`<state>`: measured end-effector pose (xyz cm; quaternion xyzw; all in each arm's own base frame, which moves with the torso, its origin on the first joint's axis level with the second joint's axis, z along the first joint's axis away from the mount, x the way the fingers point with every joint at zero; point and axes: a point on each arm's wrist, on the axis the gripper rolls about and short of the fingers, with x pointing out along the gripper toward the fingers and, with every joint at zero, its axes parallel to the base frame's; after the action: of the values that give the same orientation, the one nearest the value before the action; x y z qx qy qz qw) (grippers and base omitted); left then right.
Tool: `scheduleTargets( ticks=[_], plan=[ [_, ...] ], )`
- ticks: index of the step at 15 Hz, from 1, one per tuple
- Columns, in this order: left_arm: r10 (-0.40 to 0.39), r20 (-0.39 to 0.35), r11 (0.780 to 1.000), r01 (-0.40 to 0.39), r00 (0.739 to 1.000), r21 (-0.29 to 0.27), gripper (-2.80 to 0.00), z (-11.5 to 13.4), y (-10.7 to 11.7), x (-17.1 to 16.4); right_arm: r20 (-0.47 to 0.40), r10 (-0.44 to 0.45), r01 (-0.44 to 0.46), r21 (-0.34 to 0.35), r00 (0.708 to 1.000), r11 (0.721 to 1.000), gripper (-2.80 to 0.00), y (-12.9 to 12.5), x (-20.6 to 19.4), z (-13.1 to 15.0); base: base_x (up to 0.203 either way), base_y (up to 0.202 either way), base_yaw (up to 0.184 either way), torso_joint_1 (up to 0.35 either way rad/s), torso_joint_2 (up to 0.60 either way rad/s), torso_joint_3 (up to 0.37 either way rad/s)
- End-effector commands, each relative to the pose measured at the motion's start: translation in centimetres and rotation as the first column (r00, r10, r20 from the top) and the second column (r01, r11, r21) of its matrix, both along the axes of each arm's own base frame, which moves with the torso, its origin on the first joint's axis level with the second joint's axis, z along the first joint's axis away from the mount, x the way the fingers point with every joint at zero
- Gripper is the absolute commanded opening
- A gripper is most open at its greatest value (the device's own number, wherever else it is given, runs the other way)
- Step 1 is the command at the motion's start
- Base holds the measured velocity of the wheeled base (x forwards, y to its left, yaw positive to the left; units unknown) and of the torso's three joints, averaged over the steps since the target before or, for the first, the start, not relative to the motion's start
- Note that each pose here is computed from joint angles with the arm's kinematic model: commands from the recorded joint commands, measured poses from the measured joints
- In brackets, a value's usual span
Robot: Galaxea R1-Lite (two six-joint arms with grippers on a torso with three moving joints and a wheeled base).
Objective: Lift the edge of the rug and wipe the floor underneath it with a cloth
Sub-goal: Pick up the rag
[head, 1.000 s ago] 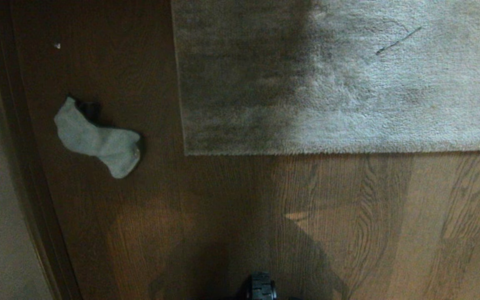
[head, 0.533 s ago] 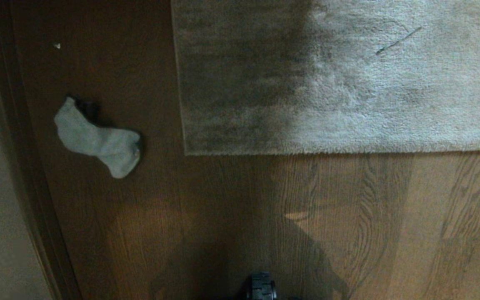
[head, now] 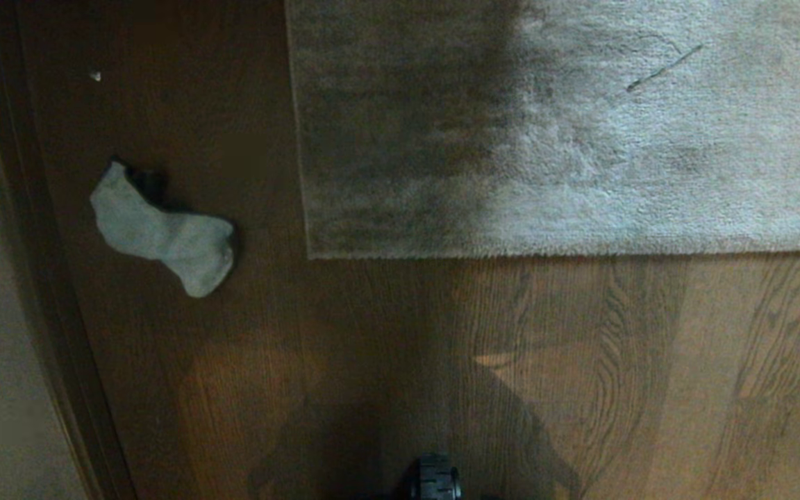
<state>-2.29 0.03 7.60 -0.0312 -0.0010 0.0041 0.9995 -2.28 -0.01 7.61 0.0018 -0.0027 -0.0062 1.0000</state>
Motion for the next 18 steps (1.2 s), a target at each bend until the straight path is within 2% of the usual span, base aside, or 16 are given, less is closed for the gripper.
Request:
scheduleTargets(
  ticks=[1, 3, 5, 8, 15, 18],
  plan=[
    [0.002, 0.000, 1.000, -0.002, 1.000, -0.001, -2.80, 0.0, 0.0, 0.0, 0.001, 0.000, 0.000, -0.001, 1.000, 1.000, -2.80, 0.0, 0.0, 0.0, 0.000, 0.000, 0.000, 0.000, 0.00, 0.000],
    [0.015, 0.035, 1.000, -0.015, 0.999, -0.003, -2.80, 0.9, 0.0, -0.2, 0.001, 0.000, 0.000, -0.001, 1.000, 1.000, -2.80, 0.0, 0.0, 0.0, 0.000, 0.000, 0.000, 0.000, 0.00, 0.000],
    [0.068, 0.099, 0.998, -0.067, 0.993, -0.012, -2.80, 2.5, 0.2, -0.8, 0.001, 0.000, 0.000, 0.001, 1.000, 1.000, -2.80, 0.0, 0.0, 0.0, 0.000, 0.000, 0.000, 0.000, 0.00, 0.000],
    [0.070, 0.124, 0.998, -0.069, 0.990, -0.016, -2.80, 3.3, 0.2, -1.1, 0.001, 0.000, 0.000, -0.001, 1.000, 1.000, -2.80, 0.0, 0.0, 0.0, 0.000, 0.000, 0.000, 0.000, 0.00, 0.000],
    [0.067, 0.018, 0.998, -0.067, 0.998, -0.008, -2.80, 3.9, 0.2, -1.4, 0.001, 0.000, 0.000, -0.001, 1.000, 1.000, -2.80, 0.0, 0.0, 0.0, 0.000, 0.000, 0.000, 0.000, 0.00, 0.000],
    [0.060, -0.077, 0.998, -0.060, 0.995, -0.002, -2.80, 4.7, 0.1, -0.2, 0.001, 0.000, 0.000, 0.000, 1.000, 1.000, -2.80, 0.0, 0.0, 0.0, 0.000, 0.000, 0.000, 0.000, 0.00, 0.000]
  ],
)
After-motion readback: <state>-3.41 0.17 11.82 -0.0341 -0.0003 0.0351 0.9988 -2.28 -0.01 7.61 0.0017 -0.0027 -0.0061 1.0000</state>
